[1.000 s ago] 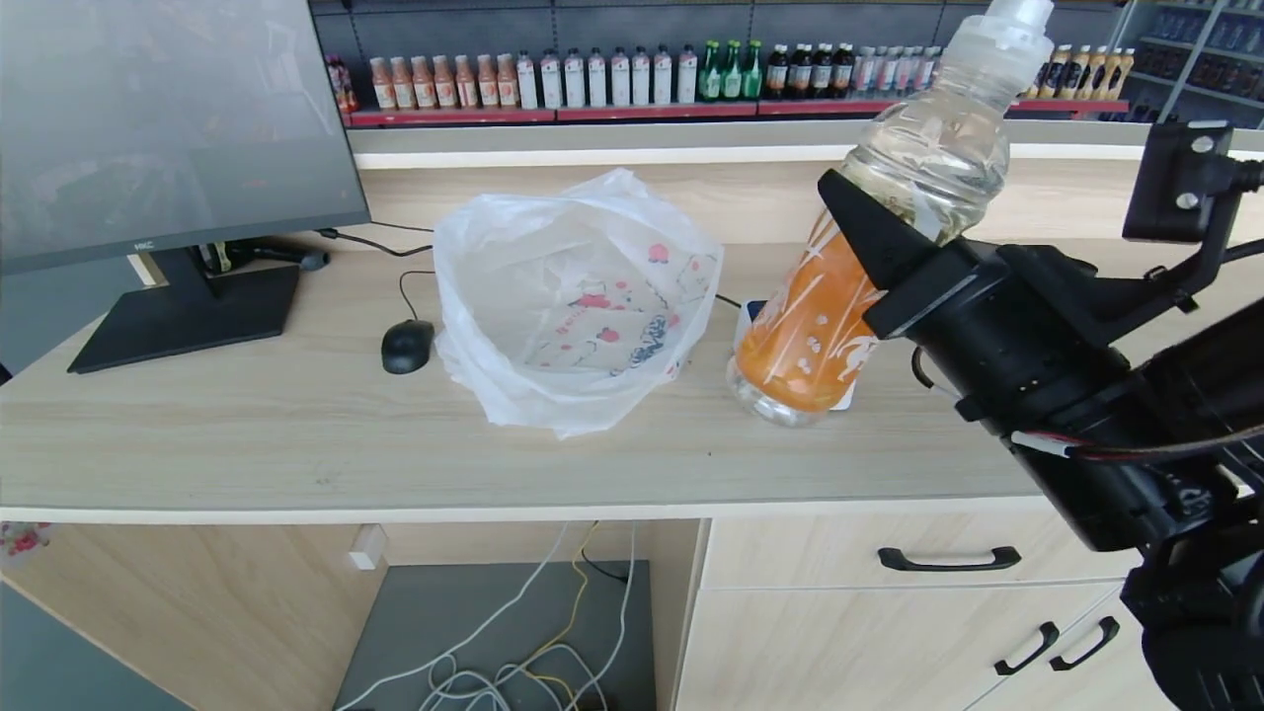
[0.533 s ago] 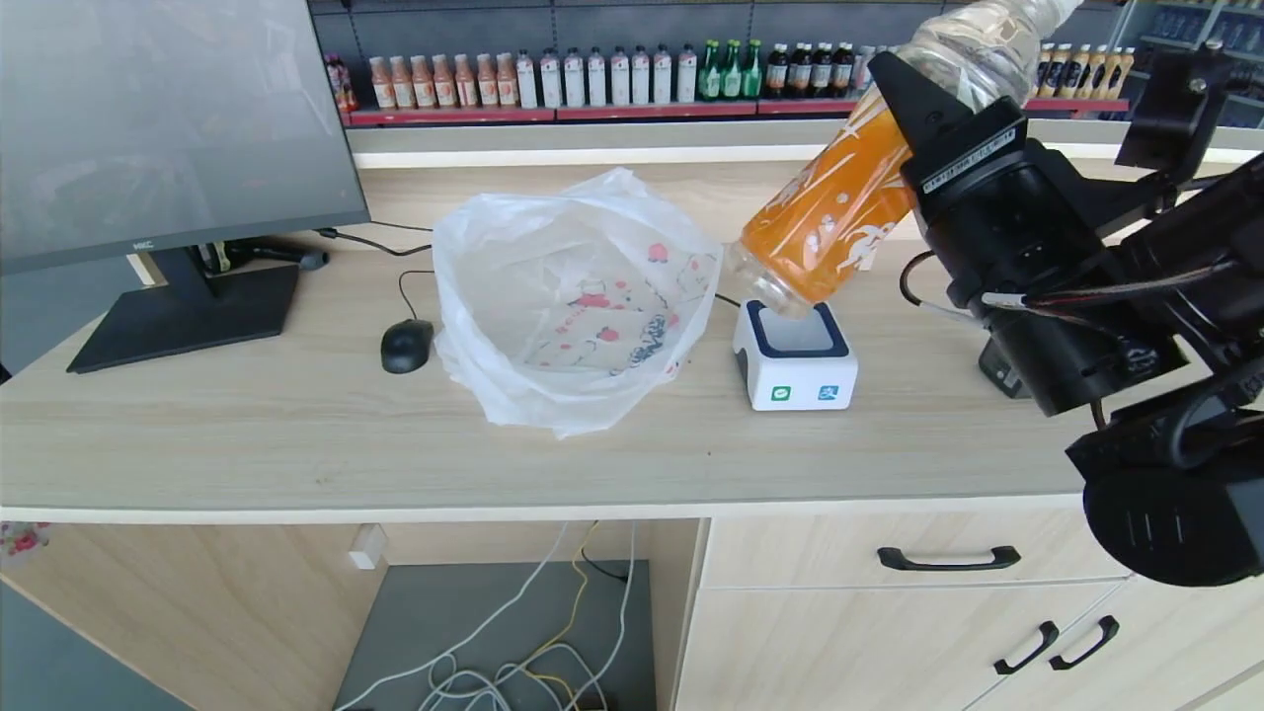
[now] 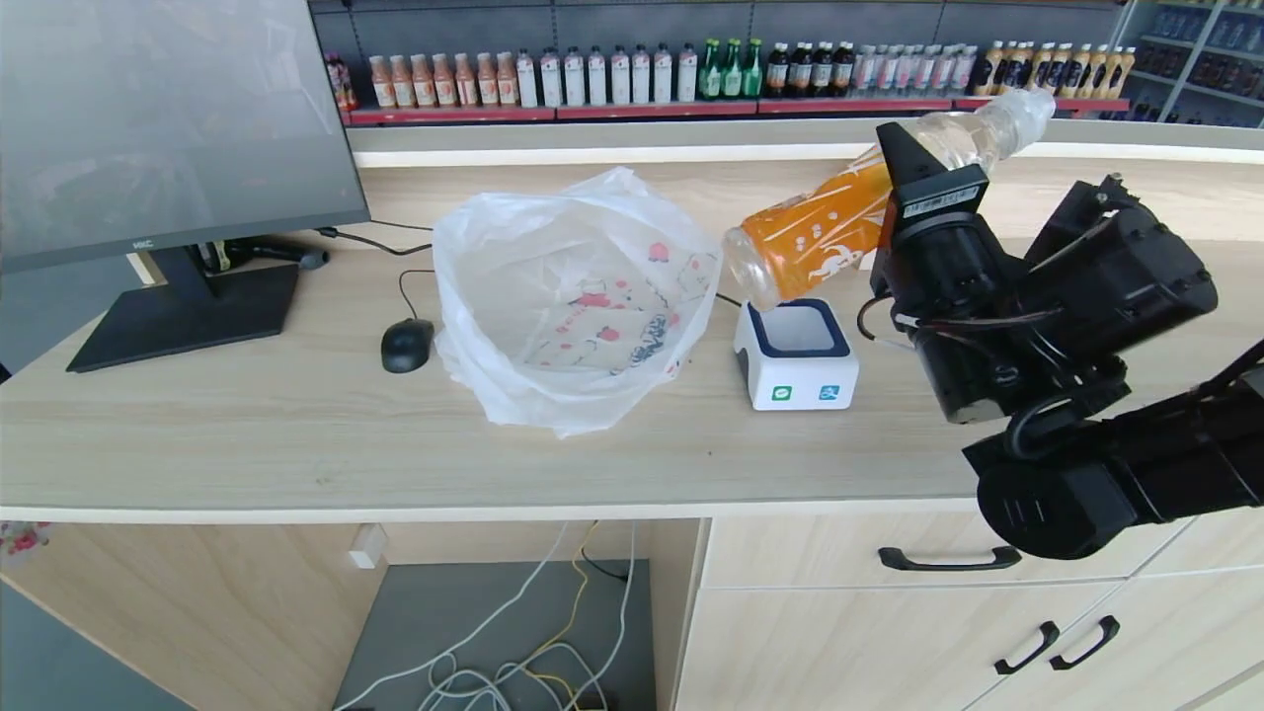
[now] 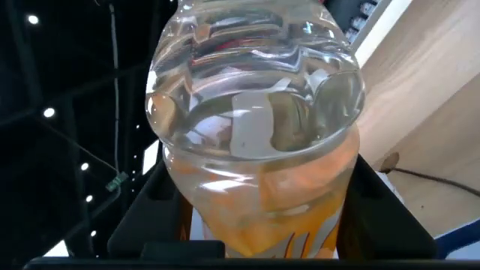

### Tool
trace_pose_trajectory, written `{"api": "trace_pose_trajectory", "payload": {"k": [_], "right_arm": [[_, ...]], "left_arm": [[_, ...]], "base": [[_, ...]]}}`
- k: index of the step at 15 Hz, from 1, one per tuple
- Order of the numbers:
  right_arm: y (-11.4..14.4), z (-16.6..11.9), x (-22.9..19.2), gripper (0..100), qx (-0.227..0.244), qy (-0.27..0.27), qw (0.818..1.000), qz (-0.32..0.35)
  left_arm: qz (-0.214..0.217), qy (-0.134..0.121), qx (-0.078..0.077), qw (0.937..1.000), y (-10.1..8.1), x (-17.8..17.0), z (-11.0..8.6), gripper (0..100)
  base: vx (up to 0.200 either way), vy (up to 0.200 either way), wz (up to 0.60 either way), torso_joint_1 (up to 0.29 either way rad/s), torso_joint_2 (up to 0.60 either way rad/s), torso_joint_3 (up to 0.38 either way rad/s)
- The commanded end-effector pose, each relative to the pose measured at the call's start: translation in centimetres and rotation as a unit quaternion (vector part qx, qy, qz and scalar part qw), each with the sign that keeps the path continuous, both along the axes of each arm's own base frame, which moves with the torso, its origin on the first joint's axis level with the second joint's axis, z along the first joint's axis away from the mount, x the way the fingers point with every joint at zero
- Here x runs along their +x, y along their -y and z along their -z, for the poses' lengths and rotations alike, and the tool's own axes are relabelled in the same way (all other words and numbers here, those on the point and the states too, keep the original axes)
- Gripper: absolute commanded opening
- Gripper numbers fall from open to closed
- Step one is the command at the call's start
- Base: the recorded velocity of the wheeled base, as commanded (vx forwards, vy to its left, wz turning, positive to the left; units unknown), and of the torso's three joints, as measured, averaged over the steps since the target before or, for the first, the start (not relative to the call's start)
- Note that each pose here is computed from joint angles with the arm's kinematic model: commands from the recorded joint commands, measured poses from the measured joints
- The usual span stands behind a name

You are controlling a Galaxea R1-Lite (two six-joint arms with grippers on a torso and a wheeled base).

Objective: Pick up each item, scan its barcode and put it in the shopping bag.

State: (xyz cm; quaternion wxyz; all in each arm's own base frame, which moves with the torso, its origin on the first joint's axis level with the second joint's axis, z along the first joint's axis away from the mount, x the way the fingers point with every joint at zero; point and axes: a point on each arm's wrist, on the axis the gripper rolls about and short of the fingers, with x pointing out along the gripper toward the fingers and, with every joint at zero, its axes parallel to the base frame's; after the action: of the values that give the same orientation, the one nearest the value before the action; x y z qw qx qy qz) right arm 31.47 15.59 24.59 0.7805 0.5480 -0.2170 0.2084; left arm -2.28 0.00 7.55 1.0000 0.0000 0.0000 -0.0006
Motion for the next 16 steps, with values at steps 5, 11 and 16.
{"api": "trace_pose_trajectory", "payload": {"k": [5,11,16], "right_arm": [[0.1,2.4,0.8,0,0.044,-0.044,0.998,-0.017],[0.7,3.0,1.8,0,0.085,-0.053,0.995,-0.030],[0.5,4.2,2.7,0,0.092,-0.066,0.993,-0.034]], "left_arm": [[0.000,0.000,0.000,1.0000,0.0,0.0,0.0,100],[0.000,0.000,0.000,1.0000,0.0,0.0,0.0,100],[0.000,0.000,0.000,1.0000,0.0,0.0,0.0,100]], "base": [[0.000,0.000,0.00,0.000,0.00,0.000],[0.000,0.000,0.00,0.000,0.00,0.000],[0.000,0.000,0.00,0.000,0.00,0.000]]}}
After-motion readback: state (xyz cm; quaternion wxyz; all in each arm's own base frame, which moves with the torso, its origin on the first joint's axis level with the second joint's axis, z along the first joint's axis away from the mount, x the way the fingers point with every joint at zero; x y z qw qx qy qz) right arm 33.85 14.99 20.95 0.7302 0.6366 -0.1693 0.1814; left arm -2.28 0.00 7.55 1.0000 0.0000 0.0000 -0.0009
